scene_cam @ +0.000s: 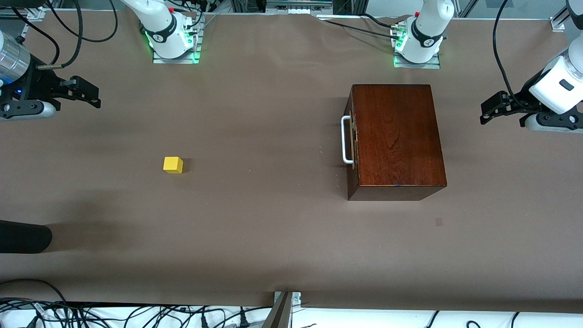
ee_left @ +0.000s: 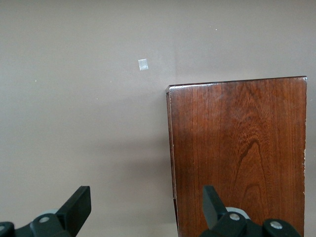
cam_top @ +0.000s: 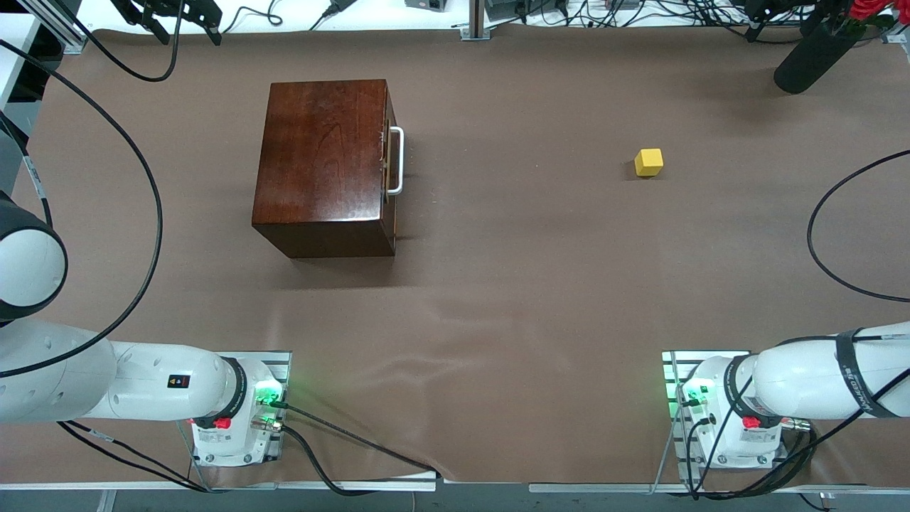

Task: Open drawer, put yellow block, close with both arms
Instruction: 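Reach the left gripper to the white drawer handle of the box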

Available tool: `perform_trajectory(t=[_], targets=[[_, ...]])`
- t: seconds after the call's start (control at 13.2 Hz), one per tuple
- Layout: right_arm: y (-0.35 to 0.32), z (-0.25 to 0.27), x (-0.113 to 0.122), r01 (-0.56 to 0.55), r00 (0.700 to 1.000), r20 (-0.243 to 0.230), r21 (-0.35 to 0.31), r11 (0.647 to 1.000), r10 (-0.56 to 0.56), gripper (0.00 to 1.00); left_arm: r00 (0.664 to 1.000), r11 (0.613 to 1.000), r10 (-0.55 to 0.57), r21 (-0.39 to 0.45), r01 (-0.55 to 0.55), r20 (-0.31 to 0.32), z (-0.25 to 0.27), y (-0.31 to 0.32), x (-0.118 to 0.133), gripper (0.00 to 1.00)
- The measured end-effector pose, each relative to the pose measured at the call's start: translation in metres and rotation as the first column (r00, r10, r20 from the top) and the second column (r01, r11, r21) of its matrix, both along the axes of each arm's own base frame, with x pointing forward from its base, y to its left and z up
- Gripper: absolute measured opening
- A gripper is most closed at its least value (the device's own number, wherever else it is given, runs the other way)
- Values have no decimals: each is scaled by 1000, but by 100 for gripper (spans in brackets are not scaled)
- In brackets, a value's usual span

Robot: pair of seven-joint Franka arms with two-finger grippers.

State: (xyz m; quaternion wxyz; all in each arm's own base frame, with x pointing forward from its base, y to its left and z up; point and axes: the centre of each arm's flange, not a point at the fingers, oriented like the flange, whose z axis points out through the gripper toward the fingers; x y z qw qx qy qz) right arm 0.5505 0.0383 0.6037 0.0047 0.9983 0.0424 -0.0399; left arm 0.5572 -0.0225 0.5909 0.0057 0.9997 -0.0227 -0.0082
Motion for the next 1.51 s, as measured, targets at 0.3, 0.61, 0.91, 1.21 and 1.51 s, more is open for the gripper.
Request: perform_trajectory(t=[0.3, 0.61, 0.91, 1.21, 1.51], targets=[[0, 0, 0, 0, 1000, 0, 0, 1000, 0, 100, 1000, 1000, 0, 0, 0, 3, 1, 0, 0, 100], [0, 0, 0, 1, 1000, 0, 0, 1000, -1, 100, 1000, 1000, 0, 0, 0, 6, 3, 0, 0, 100], [-1, 0, 0, 1, 1000, 0, 0, 1000, -1, 100, 1000, 1000, -5, 0, 5, -11, 1, -3, -1, 100], [-2, 0, 0, 3, 1000, 1, 0, 1000, -3, 100, 992, 998, -64, 3, 65, -105, -14, -34, -8, 100], [-2, 0, 0, 4, 1000, 1, 0, 1000, -4, 100, 964, 987, -158, -58, 149, -214, -65, -104, -2, 100]])
